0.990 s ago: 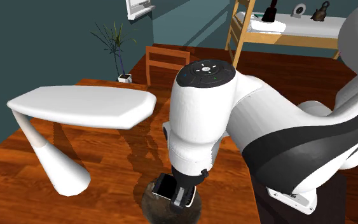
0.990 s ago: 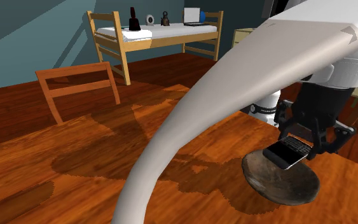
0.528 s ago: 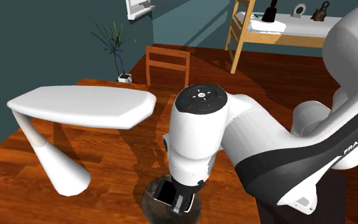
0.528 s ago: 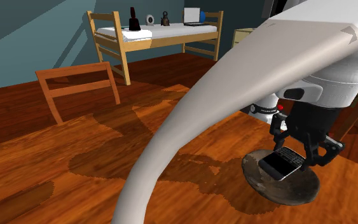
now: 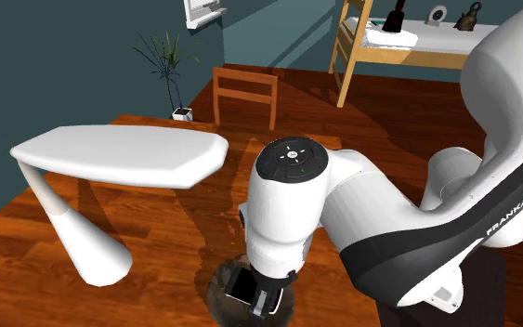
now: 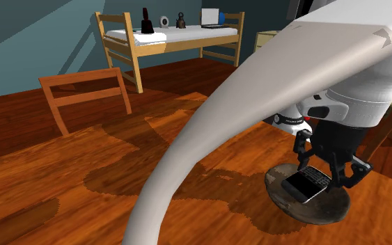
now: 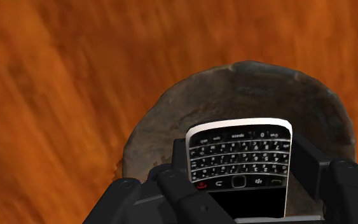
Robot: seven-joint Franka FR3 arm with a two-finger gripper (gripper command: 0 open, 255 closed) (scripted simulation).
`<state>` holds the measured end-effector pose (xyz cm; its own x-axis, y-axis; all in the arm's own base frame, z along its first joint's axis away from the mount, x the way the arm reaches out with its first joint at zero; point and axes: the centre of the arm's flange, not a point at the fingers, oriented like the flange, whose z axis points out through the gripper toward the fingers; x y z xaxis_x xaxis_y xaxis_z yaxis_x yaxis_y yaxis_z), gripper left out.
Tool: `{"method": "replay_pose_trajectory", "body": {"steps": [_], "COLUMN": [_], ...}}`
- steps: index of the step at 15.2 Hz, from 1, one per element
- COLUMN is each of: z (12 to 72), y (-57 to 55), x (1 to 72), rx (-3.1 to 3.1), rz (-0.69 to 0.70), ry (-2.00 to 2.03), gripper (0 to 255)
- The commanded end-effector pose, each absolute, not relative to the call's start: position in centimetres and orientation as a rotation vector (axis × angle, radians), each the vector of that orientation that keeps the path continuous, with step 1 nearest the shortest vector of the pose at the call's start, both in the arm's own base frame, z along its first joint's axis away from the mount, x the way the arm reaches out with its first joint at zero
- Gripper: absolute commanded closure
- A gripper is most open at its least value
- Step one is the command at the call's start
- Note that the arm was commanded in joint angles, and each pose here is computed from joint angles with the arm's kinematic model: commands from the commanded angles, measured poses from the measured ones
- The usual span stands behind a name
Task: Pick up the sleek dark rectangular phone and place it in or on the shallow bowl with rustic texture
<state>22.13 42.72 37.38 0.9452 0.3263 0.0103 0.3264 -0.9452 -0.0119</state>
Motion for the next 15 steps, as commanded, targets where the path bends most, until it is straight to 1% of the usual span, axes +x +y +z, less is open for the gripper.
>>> {"method": "replay_pose_trajectory", "body": {"steps": [1,2,3,8,12,15], "z": [37.4,37.4,37.4,37.4,42.4,42.4], "y": [42.7,42.7,42.7,42.7,42.7,42.7], "x": [22.1,22.1,22.1,22.1,22.1,22.1], "rx": [-3.085,-3.085,-3.085,-3.085,-3.085,-3.085], "rz": [-0.013,-0.013,-0.013,-0.013,-0.013,-0.013], "ry": [-0.518,-0.518,-0.518,-0.518,-0.518,-0.518], "gripper": [255,255,0,0,0,0]}}
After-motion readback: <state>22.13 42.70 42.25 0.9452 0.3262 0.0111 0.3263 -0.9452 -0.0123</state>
